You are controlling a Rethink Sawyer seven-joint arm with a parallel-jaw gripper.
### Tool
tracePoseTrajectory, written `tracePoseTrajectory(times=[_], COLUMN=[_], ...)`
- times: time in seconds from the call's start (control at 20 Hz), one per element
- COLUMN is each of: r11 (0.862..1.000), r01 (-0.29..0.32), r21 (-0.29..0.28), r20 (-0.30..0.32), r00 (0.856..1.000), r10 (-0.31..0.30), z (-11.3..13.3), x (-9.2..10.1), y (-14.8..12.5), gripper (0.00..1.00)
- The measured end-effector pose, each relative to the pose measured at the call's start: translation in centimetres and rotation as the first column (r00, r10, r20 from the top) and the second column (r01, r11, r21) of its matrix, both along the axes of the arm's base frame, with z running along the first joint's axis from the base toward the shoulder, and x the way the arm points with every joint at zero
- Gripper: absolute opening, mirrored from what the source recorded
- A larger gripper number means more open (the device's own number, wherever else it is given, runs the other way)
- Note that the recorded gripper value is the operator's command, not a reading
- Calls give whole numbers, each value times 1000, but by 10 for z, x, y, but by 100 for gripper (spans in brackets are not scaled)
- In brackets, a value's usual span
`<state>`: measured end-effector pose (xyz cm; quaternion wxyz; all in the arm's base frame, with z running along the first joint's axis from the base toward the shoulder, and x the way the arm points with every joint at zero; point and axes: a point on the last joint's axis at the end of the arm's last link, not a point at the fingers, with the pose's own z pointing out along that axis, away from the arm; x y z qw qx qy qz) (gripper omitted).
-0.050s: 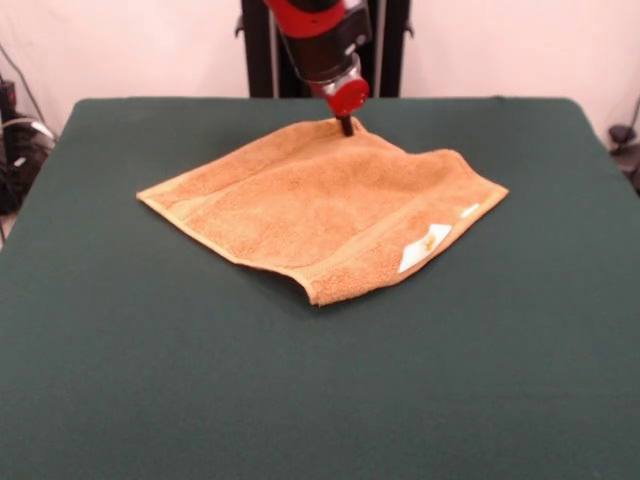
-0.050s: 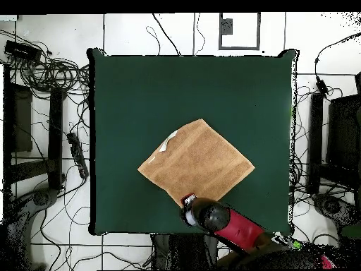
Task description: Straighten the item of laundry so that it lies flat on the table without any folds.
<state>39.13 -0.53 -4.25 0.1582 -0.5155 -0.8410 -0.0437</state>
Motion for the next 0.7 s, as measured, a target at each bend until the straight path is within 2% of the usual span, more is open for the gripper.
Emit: tracePoseTrajectory(times=[0.7], r11=[999], r01=[-39], r21=[-18], r20=[-51], r00=[998], r10=[38], z=[31], x=[-13], y=[-40], gripper=[0])
